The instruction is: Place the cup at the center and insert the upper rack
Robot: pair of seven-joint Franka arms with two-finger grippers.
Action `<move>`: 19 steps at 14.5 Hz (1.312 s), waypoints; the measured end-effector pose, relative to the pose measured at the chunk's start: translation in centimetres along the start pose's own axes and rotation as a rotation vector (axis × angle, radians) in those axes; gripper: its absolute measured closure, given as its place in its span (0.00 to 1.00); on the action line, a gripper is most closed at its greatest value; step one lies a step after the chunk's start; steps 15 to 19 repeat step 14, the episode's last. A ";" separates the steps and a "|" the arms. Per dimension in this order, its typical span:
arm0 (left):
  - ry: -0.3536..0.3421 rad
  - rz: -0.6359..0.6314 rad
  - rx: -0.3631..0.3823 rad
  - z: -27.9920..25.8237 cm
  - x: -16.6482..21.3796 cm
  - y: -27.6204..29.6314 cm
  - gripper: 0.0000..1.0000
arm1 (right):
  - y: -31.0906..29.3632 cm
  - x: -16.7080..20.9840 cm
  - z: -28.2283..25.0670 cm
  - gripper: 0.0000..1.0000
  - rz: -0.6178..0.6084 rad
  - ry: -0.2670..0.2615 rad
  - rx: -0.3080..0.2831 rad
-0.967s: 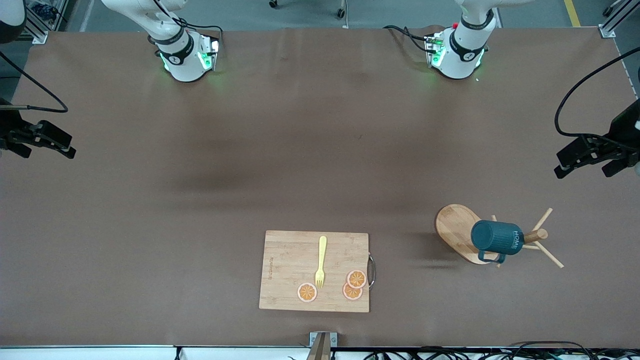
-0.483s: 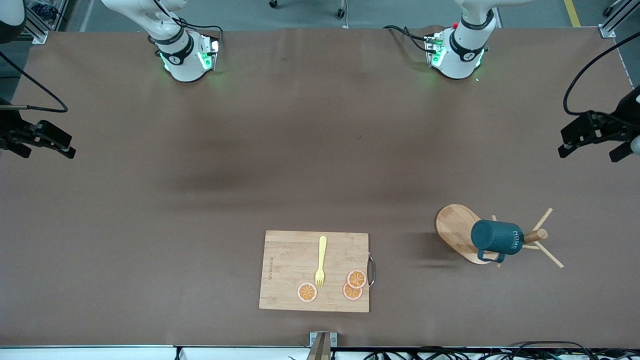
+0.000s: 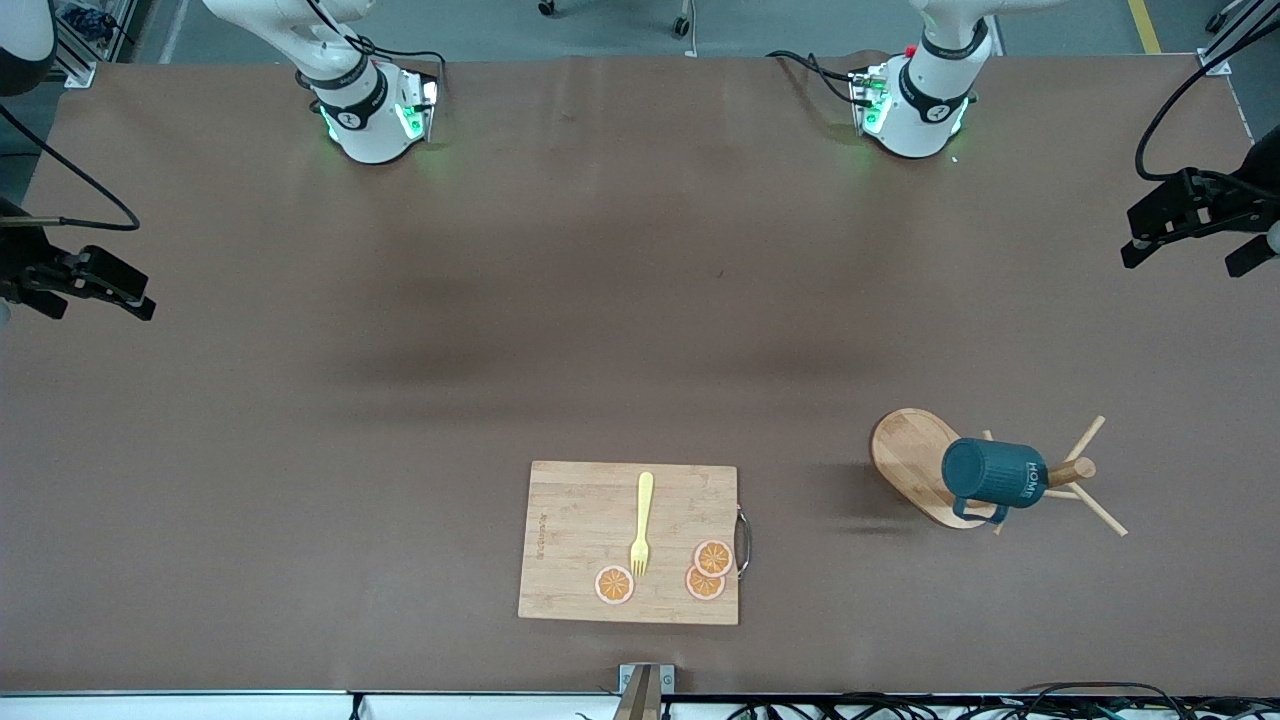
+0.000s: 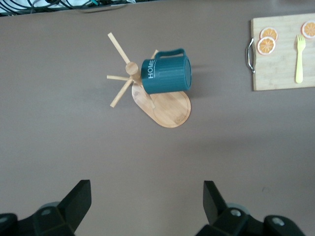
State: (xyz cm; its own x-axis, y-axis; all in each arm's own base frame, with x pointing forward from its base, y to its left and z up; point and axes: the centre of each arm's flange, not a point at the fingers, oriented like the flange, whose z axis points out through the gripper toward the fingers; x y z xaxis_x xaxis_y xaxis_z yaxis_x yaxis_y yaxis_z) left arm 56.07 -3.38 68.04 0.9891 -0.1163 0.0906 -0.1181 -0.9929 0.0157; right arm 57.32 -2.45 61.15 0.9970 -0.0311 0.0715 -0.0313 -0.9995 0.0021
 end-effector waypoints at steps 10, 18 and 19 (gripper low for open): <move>-0.040 -0.029 -0.027 0.8 -0.3 -1.5 0.00 | 0.0 0.0 0.0 0.00 0.000 0.001 0.000; -0.040 -0.029 -0.027 0.8 -0.3 -1.6 0.00 | 0.0 0.0 -0.3 0.00 0.000 0.005 0.000; -0.040 -0.029 -0.027 0.8 -0.3 -1.6 0.00 | 0.0 0.0 -0.3 0.00 0.000 0.005 0.000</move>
